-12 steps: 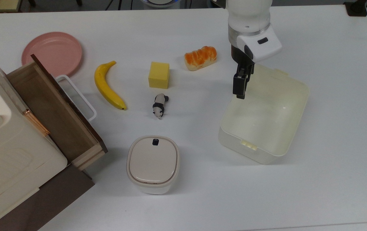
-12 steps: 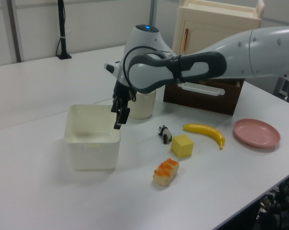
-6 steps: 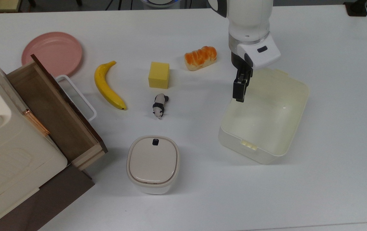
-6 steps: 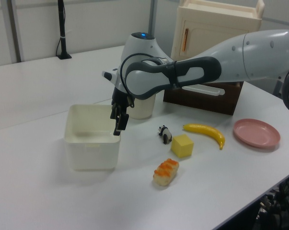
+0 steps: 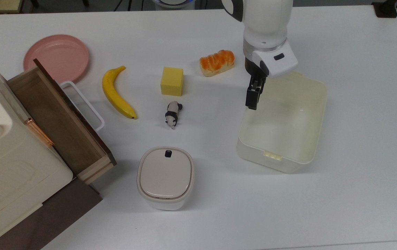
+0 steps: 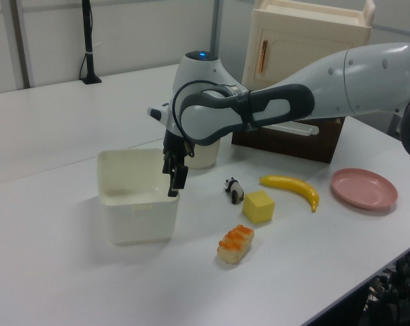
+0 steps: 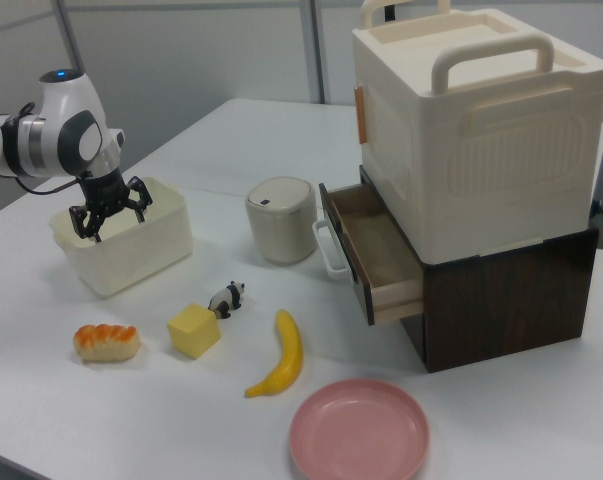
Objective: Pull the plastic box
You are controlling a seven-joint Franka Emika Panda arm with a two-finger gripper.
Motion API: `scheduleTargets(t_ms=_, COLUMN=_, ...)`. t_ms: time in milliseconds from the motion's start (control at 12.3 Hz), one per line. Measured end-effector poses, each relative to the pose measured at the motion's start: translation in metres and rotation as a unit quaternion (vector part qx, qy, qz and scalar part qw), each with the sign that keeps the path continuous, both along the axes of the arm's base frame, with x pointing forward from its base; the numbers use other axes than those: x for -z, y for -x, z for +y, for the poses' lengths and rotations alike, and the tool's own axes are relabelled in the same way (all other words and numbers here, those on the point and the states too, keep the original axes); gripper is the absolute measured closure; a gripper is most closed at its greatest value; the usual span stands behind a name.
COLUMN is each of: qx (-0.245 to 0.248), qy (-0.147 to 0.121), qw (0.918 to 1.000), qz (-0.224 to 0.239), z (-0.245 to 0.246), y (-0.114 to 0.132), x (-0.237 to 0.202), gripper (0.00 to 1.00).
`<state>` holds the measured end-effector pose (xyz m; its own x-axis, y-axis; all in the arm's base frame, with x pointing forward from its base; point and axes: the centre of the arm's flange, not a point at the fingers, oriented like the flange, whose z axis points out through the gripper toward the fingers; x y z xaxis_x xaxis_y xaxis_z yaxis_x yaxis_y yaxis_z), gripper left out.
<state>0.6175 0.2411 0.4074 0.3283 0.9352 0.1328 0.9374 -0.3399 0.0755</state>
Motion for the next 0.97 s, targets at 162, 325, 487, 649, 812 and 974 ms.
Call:
scheduleTargets(t_ms=162, qx=0.001, qy=0.016, qw=0.9998, qz=0.015, z=-0.008, y=0.005, x=-0.005, gripper=0.00)
scheduleTargets(t_ms=325, qx=0.006, qy=0.027, qw=0.9993, qz=0.025, z=-0.018, y=0.008, x=-0.014, gripper=0.00)
scheduleTargets(t_ms=487, qx=0.010, qy=0.036, qw=0.9988, qz=0.032, z=-0.027, y=0.010, x=-0.016, gripper=0.00)
scheduleTargets(t_ms=649, qx=0.010, qy=0.053, qw=0.9979, qz=0.037, z=-0.035, y=0.015, x=-0.013, gripper=0.00)
scheduleTargets(t_ms=812, qx=0.015, qy=0.069, qw=0.9965, qz=0.044, z=-0.048, y=0.021, x=-0.015, gripper=0.00)
scheduleTargets(t_ms=974, qx=0.025, qy=0.088, qw=0.9945, qz=0.050, z=-0.066, y=0.028, x=-0.026, gripper=0.00)
